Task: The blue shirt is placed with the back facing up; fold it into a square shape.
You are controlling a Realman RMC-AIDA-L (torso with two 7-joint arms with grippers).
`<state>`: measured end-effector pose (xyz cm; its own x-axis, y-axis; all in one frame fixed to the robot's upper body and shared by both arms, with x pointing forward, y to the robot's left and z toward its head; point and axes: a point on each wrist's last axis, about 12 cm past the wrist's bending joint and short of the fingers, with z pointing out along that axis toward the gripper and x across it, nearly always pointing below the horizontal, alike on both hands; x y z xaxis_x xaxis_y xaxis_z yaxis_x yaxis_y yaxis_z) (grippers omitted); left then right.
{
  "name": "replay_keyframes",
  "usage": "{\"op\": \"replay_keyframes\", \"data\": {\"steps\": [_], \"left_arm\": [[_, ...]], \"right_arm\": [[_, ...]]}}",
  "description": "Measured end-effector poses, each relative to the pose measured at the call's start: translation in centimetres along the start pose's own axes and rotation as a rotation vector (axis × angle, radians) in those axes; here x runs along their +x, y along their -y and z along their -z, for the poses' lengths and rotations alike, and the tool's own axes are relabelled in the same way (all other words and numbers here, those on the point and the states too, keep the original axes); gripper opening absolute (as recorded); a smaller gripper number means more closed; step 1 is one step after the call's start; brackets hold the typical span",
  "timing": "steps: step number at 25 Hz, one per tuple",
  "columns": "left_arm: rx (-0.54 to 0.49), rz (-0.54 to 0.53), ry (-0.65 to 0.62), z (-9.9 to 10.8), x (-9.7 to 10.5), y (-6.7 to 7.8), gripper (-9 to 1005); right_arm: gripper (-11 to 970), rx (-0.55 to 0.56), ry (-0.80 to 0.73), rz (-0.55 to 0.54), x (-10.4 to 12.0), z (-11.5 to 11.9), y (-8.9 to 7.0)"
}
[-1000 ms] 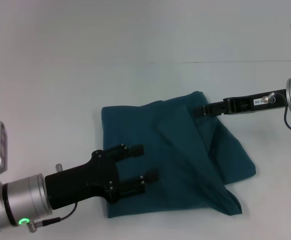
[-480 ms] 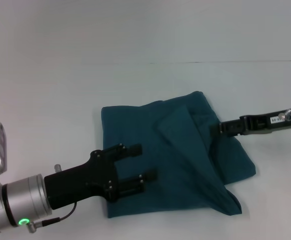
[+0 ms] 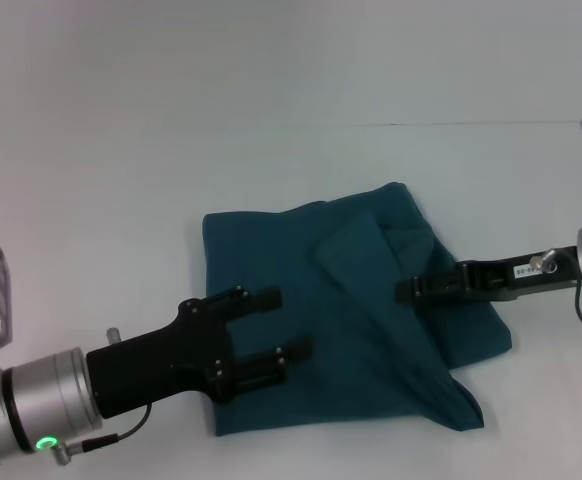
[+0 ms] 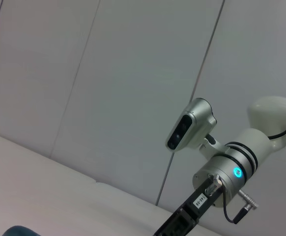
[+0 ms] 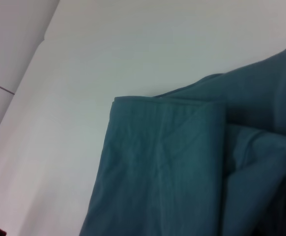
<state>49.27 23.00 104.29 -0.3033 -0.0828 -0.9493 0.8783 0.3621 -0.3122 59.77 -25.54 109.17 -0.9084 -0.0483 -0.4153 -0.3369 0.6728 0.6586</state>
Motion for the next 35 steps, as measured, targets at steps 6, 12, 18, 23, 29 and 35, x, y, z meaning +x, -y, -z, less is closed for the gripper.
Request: {"op": "replay_keyframes", "data": {"steps": [6,12,18,23,29,35], "left_arm": [[0.001,-0.005,-0.004,0.1,0.0,0.0,766],[0.001,-0.006,-0.006,0.1,0.0,-0.1,766],[0.0,-0.008,-0.006,0.1,0.0,0.0,766],[0.001,-0.008,-0.007,0.1,0.0,0.0,766],[0.002,-0.008,-0.011,0.1,0.0,0.0,766],[0.002,-0.008,-0.014,0.1,0.1,0.0,766]], "right_arm": [[791,-0.006,-0.004,-0.026,0.7,-0.3,0.2],[762,-0.001,-0.002,-0.047,1.0,-0.5,0.5],[734,0.01,0.009,-0.062,1.1,-1.7,0.3],[710,0.004,0.019,-0.067,1.1,-2.3,0.1],[681,0.012,0.048,-0.095,1.2,-2.8,0.2],[508,0.022,0.062,-0.073,1.2,-3.7,0.1]]}}
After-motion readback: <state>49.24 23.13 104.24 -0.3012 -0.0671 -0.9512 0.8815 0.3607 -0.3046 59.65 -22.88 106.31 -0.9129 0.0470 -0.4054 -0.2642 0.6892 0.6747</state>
